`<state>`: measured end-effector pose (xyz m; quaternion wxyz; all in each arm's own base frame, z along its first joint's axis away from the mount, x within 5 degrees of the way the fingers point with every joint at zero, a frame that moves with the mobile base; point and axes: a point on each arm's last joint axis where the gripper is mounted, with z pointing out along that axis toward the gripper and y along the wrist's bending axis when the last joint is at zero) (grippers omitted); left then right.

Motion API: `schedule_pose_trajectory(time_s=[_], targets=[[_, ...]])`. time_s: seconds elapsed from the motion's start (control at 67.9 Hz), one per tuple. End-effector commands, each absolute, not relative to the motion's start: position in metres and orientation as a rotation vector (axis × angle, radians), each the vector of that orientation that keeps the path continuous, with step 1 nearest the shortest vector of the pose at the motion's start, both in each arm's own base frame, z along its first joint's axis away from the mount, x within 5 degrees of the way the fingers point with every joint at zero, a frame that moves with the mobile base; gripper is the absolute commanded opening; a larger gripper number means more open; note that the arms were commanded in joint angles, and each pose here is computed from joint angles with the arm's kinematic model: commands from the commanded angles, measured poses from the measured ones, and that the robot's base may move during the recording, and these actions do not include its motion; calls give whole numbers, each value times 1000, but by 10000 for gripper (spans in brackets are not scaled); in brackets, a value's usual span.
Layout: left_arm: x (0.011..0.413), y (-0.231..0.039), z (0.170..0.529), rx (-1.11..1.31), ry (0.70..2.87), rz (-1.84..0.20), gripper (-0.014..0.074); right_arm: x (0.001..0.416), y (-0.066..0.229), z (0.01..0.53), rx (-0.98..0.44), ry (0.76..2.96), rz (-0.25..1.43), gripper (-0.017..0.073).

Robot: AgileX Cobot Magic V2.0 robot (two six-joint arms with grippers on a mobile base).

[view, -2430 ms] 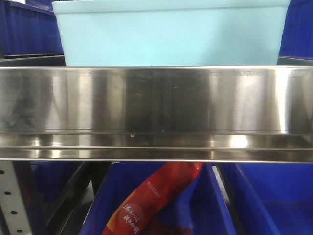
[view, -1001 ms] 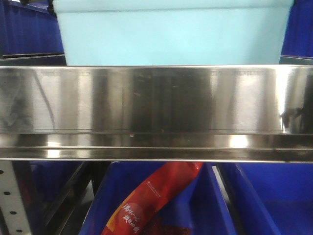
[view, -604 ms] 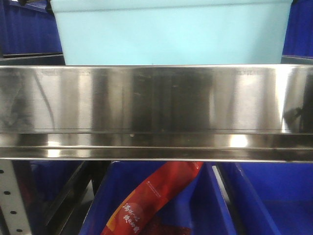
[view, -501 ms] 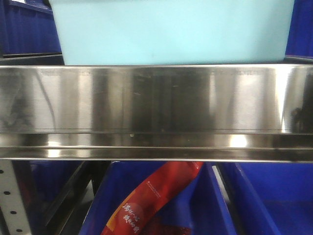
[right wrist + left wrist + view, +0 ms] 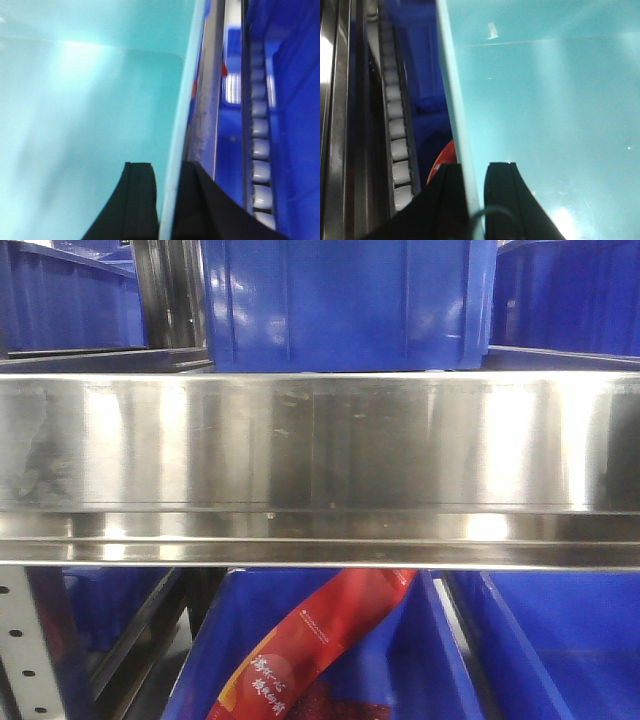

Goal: Fetch blue bin and place on conveyor start
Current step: 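Pull the held teal bin back off the shelf with both grippers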

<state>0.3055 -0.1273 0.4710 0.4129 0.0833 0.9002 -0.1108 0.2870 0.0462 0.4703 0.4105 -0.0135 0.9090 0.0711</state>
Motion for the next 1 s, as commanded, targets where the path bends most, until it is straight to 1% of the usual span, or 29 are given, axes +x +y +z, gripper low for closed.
schedule_pose_trajectory(time_s=[0.0,0.515,0.987], targets=[[295,-128,485,227,2204,-329,-111,276,42,485,-50,2211,154,-152],[296,-129,485,225,2190,-333,-111,273,42,488,-50,2199,155,-152],[304,-133,503,205,1976,-388,-111,273,42,488,-50,2195,155,-152]])
